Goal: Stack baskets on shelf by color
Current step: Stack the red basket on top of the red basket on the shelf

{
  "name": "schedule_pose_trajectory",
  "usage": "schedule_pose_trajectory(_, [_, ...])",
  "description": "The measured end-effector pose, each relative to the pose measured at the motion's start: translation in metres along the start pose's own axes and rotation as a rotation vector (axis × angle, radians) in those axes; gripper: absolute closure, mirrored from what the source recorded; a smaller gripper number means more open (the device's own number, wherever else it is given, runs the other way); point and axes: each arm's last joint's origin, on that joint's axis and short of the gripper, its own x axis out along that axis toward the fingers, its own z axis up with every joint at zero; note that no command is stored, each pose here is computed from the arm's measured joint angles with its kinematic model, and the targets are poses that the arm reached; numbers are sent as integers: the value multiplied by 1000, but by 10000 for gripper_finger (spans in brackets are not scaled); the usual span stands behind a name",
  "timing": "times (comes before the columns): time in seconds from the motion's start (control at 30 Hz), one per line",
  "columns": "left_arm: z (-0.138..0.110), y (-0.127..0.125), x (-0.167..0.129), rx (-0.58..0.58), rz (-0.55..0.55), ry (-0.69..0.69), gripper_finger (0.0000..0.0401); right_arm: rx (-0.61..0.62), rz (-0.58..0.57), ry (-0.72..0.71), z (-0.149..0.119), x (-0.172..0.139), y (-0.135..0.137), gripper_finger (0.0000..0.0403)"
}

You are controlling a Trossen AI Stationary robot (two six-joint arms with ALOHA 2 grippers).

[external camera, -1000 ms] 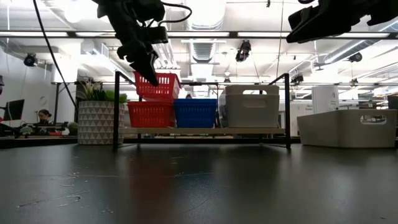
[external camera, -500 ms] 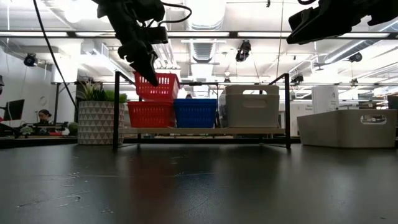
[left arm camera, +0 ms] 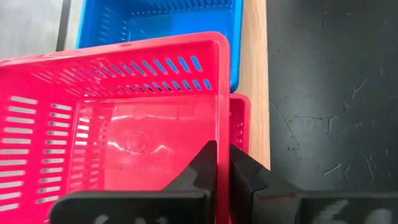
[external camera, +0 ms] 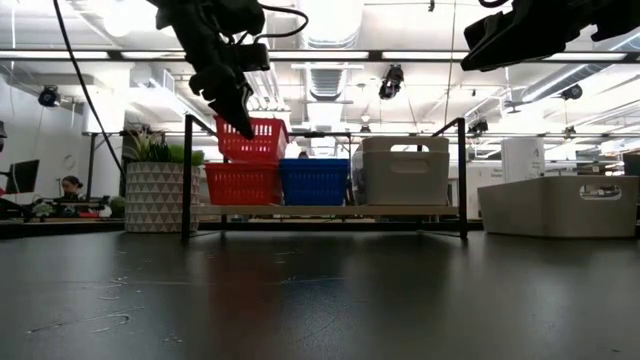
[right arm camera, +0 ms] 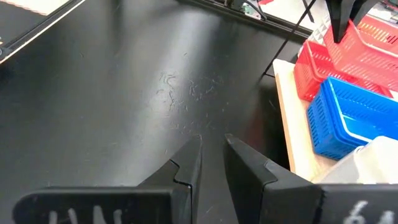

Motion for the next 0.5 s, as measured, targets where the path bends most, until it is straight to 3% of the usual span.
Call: schedule_pose_trajectory(0.5, [-9,-5,15,3,3,-8,401,4,0,0,0,0,0,344])
